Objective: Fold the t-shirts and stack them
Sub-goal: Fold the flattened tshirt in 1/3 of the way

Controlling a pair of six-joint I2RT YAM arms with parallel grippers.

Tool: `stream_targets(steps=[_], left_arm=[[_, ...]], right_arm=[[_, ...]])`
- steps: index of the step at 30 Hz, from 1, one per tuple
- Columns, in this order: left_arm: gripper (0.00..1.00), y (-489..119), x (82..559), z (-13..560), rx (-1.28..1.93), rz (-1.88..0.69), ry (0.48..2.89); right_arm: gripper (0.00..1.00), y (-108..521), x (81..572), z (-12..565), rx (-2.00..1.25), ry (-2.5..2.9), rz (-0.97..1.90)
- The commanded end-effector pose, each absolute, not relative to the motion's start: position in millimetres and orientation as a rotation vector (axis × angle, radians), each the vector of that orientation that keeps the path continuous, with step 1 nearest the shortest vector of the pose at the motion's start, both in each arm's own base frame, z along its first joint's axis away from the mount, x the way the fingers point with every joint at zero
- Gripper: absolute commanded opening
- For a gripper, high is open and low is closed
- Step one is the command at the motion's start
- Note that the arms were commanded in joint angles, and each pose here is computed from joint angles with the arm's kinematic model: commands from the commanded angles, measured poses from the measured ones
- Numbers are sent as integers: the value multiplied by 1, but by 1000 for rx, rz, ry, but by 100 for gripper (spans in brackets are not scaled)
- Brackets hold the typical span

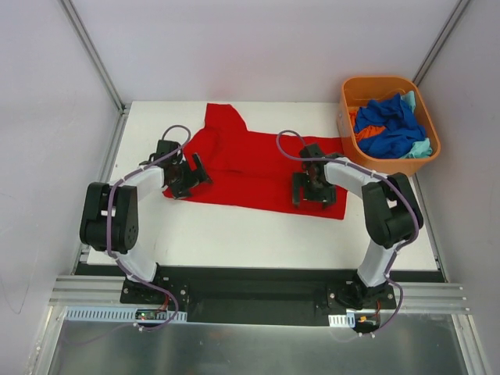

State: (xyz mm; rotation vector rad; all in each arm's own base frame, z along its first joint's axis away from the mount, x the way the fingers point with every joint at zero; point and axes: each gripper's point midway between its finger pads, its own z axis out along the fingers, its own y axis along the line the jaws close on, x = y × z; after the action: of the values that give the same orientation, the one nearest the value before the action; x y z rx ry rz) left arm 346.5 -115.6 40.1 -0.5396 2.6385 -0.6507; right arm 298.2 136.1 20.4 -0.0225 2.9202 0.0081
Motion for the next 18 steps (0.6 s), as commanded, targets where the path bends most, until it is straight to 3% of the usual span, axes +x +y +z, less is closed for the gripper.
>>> stream_targets(steps=[1,9,13,18], left_arm=[[99,-96,301,20,-684,-598,2690],[99,-90,221,16,-829,-646,2685],[99,-85,171,11,-1067,-591,2694],[99,-85,171,45,-1069,-659,2521]], right_arm=[[97,144,279,11,-35,2943,62],[97,147,216,10,-166,2959,43],[97,145,180,10,-181,2970,-1],[97,147,179,41,-195,2896,18]])
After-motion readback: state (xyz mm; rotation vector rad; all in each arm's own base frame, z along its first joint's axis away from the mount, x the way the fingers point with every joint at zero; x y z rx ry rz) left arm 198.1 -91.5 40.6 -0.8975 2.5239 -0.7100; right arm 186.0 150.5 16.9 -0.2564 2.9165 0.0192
